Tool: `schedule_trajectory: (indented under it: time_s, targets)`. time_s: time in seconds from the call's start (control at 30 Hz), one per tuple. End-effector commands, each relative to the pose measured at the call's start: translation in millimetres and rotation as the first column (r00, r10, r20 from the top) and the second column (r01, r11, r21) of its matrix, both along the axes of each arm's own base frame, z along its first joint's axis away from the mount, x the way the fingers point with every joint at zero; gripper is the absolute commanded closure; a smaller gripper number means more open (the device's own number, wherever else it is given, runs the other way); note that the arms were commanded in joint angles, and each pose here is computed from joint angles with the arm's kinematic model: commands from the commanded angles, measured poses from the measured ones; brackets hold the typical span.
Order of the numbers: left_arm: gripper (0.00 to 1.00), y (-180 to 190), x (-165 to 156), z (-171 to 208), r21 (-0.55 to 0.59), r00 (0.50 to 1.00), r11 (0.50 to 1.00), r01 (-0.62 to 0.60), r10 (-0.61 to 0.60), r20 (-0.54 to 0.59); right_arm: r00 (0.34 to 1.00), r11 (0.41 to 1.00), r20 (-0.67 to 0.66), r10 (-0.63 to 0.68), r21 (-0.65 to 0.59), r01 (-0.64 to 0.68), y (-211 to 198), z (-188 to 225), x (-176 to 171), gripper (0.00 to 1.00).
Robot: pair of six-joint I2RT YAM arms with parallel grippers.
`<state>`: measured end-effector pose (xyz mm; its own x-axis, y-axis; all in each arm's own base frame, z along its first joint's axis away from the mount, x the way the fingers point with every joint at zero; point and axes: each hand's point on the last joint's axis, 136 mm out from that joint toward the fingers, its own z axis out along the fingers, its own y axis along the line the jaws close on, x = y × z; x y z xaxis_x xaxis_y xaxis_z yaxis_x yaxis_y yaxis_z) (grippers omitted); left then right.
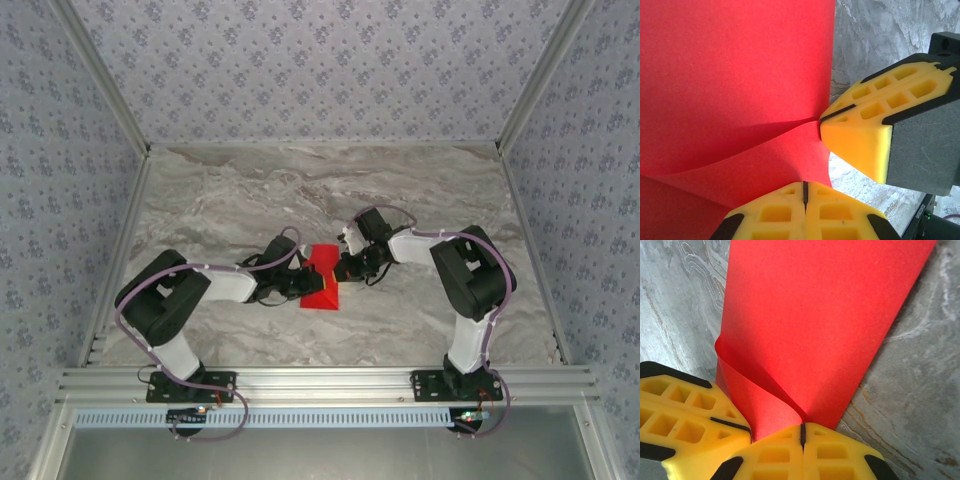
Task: Fold a paper plane with a square sheet of paper (pick it up from the middle)
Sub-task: Fold the triangle a second time at the center of the table.
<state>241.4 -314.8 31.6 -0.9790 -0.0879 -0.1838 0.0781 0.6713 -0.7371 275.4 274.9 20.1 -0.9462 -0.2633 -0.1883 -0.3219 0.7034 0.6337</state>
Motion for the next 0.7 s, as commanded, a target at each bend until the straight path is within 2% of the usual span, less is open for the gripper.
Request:
schedule_trajectory:
  time_s: [0.0,0.67]
  targets:
    - [0.97,-7.8,3.6,4.7,-0.014,1.0,1.0,0.018,-0.017,0.015,1.0,0.999,-0.006,-0.011,-0.044,0.011,-7.8,-7.3,3.8,0.98]
    - [0.97,-2.3,-0.9,-12.3,0.041,0.999,0.999,0.023,-0.022,-0.028,0.999,0.998,-0.026,-0.022,-0.056,0.02,-12.4,-11.3,-0.2,0.98]
